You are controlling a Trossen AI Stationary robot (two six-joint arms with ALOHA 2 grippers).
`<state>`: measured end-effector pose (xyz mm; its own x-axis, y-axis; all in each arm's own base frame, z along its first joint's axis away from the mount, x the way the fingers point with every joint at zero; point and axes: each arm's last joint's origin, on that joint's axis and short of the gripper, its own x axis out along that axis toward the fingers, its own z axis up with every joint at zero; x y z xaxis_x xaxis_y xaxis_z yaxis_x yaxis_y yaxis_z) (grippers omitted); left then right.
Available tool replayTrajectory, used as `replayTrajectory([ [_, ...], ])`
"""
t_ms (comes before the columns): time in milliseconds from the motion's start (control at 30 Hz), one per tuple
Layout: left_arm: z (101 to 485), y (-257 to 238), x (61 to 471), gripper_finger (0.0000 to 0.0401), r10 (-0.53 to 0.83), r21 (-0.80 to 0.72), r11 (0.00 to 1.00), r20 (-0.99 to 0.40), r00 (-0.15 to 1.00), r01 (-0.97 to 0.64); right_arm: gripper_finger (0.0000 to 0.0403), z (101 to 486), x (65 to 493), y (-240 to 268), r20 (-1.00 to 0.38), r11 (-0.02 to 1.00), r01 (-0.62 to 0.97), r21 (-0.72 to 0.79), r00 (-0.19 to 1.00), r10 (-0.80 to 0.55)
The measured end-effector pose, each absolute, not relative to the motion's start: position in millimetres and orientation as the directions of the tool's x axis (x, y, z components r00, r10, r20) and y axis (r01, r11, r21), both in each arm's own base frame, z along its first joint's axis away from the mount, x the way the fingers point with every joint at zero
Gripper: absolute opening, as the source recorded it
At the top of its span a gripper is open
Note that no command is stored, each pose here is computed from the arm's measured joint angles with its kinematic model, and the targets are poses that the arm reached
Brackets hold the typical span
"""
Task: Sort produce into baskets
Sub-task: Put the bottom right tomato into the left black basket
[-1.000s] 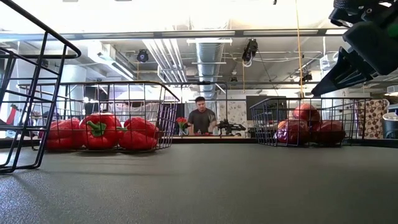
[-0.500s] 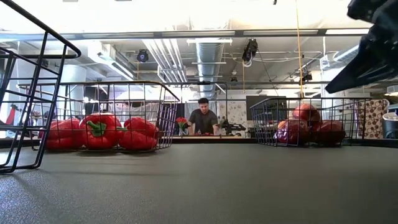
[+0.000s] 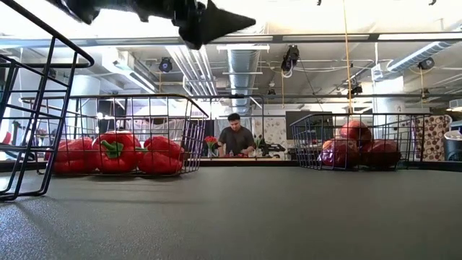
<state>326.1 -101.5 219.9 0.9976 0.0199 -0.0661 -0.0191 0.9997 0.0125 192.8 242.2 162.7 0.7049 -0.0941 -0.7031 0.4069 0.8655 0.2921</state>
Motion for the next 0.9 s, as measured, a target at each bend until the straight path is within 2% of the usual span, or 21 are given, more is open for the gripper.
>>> replayTrajectory([
  [167, 213.6, -95.2, 316.4, 0.0341, -0.022, 0.036, 0.999, 0.031, 0.999, 0.02, 0.0009, 181.3, 205.9, 267.4, -0.881, 0.817, 0.524, 0.24, 0.471, -0.044],
  [300, 208.3, -94.5, 313.0, 0.0341, -0.023, 0.048, 0.999, 0.022, 0.999, 0.022, 0.001, 199.0, 211.9, 274.1, -0.984, 0.768, 0.638, 0.054, 0.165, -0.068],
  [433, 206.2, -96.4, 311.1, 0.0341, -0.03, 0.031, 0.999, 0.015, 0.999, 0.03, 0.0031, 212.1, 210.5, 278.6, -0.979, 0.745, 0.651, -0.144, -0.203, -0.012],
  [533, 205.1, -102.9, 308.9, 0.0341, -0.052, 0.023, 0.998, 0.006, 0.999, 0.052, 0.007, 215.0, 208.2, 278.8, -0.916, 0.749, 0.628, -0.211, -0.395, 0.074],
  [600, 204.0, -108.5, 306.7, 0.0341, -0.071, 0.021, 0.997, -0.002, 0.997, 0.071, 0.0108, 214.4, 208.3, 275.7, -0.888, 0.74, 0.633, -0.229, -0.447, 0.107],
  [900, 201.4, -118.3, 302.7, 0.0341, -0.104, 0.039, 0.994, -0.025, 0.994, 0.104, 0.0307, 196.8, 211.8, 258.4, -0.86, 0.786, 0.567, -0.246, -0.502, 0.093],
])
